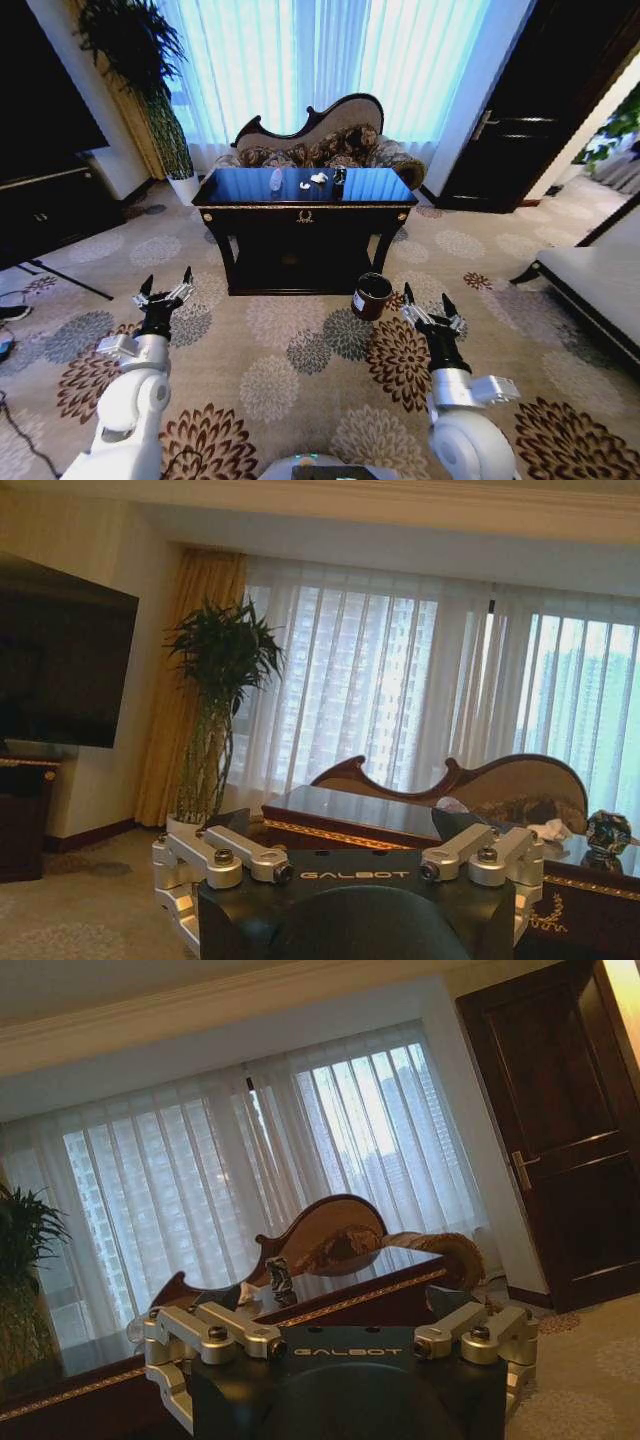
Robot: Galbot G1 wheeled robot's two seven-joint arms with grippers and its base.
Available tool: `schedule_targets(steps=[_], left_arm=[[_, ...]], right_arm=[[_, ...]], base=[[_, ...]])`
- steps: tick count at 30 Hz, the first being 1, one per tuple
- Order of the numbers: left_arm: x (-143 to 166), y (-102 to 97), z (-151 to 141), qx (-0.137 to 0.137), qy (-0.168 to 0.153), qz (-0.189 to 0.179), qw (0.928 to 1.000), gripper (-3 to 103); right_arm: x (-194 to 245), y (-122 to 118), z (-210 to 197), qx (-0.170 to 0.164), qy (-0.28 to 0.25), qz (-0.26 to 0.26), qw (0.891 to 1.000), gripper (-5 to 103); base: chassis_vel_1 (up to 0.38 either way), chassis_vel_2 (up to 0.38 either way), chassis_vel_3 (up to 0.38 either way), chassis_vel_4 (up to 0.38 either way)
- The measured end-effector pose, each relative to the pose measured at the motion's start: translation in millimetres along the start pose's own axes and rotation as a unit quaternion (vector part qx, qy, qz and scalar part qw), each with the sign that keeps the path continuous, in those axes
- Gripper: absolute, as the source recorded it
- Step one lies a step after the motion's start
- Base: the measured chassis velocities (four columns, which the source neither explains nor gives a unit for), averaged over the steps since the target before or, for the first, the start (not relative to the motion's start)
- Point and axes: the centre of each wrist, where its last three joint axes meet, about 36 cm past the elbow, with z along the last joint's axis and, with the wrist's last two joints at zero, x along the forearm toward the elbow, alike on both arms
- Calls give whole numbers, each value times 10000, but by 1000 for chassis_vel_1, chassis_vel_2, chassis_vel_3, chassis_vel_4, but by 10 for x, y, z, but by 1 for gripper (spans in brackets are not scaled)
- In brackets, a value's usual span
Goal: Move to the front of the table and place the trash on the table into the trash bin.
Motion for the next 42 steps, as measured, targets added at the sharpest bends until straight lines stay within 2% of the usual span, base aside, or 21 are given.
schedule_targets(steps=[8, 17, 27, 39, 42], left_arm=[[10, -80, 62, 90, 20, 76, 9999, 100], [10, 39, -59, 20, -85, 32, 10000, 100], [36, 59, -236, 45, -252, 126, 9996, 100], [58, 60, -245, 50, -254, 162, 9995, 100], [76, 48, -337, 48, -368, 198, 9991, 100]], right_arm=[[58, 86, -209, -40, -129, -47, 9999, 100], [85, 144, -301, -135, -177, -73, 9997, 100], [130, 150, -346, -191, -310, -94, 9993, 100], [165, 132, -342, -243, -311, -25, 9992, 100], [164, 126, -345, -251, -318, -24, 9992, 100]], base=[[0, 0, 0, 0], [0, 0, 0, 0], [-3, 7, 5, -4], [-166, 174, 176, -171], [-300, 290, 306, -304]])
